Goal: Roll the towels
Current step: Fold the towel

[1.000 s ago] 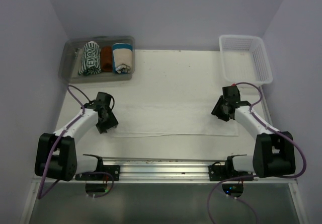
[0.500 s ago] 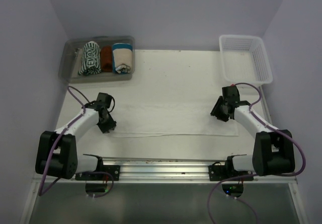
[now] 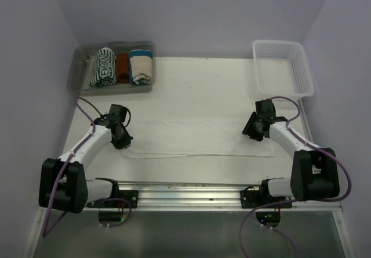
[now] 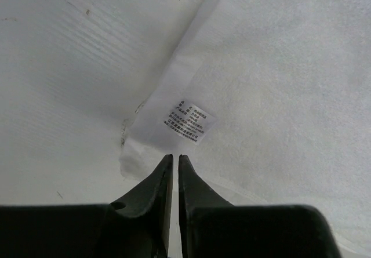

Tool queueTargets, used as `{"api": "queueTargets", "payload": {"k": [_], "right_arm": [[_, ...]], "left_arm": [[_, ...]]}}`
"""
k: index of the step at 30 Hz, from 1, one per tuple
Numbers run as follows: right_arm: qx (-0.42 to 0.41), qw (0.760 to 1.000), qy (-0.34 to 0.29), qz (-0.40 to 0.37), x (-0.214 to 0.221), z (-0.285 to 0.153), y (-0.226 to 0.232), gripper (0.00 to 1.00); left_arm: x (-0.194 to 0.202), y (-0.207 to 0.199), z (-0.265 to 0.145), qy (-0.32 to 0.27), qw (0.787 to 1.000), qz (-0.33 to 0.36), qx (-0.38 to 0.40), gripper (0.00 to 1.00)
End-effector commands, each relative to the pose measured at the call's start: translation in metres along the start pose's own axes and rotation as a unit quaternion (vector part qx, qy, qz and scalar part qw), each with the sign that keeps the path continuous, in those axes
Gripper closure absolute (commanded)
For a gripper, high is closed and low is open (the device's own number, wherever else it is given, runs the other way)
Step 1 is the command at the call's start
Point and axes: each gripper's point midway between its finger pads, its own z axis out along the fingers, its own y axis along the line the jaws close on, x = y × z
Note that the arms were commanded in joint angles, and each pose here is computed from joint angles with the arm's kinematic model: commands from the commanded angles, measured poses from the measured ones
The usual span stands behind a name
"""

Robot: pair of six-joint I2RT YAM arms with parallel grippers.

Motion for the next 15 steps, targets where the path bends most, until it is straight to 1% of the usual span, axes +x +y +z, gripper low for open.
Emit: {"api": "queueTargets", "payload": {"k": [1,2,3,4,5,8,11,12,14,15], "right_arm": [[-0.009,1.0,-0.001,-0.002,-0.001,0.002,0.003,0.59],[-0.01,1.0,-0.002,-0.002,-0.002,0.002,0.004,0.59],[-0.01,1.0,-0.001,-0.002,-0.001,0.002,0.004,0.59],[-0.011,1.0,0.0,-0.001,-0.001,0.002,0.004,0.59],[-0.012,1.0,0.001,-0.002,-0.001,0.002,0.004,0.59],[-0.012,1.0,0.001,-0.004,0.0,0.002,0.004,0.59],[-0.011,1.0,0.002,-0.003,0.0,0.002,0.003,0.59],[-0.011,1.0,0.003,-0.003,0.0,0.003,0.003,0.59],[-0.011,1.0,0.002,-0.003,0.0,0.003,0.004,0.59],[-0.011,1.0,0.004,-0.003,0.001,0.003,0.004,0.59]], "left_arm": [[-0.008,0.001,-0.004,-0.013,1.0,-0.007,-0.003,0.86],[-0.007,0.001,-0.003,-0.011,1.0,-0.006,-0.004,0.75],[-0.007,0.001,-0.001,-0.012,1.0,-0.007,-0.003,0.62],[-0.007,0.001,0.0,-0.012,1.0,-0.007,-0.004,0.55],[-0.004,0.002,0.003,-0.008,1.0,-0.006,-0.006,0.53],[-0.001,0.003,0.009,-0.003,1.0,-0.005,-0.009,0.54],[0.003,0.006,0.015,0.002,1.0,-0.006,-0.016,0.62],[0.004,0.006,0.017,0.002,1.0,-0.007,-0.016,0.67],[0.006,0.008,0.02,0.005,1.0,-0.005,-0.022,0.68],[0.006,0.008,0.02,0.005,1.0,-0.005,-0.022,0.71]]}}
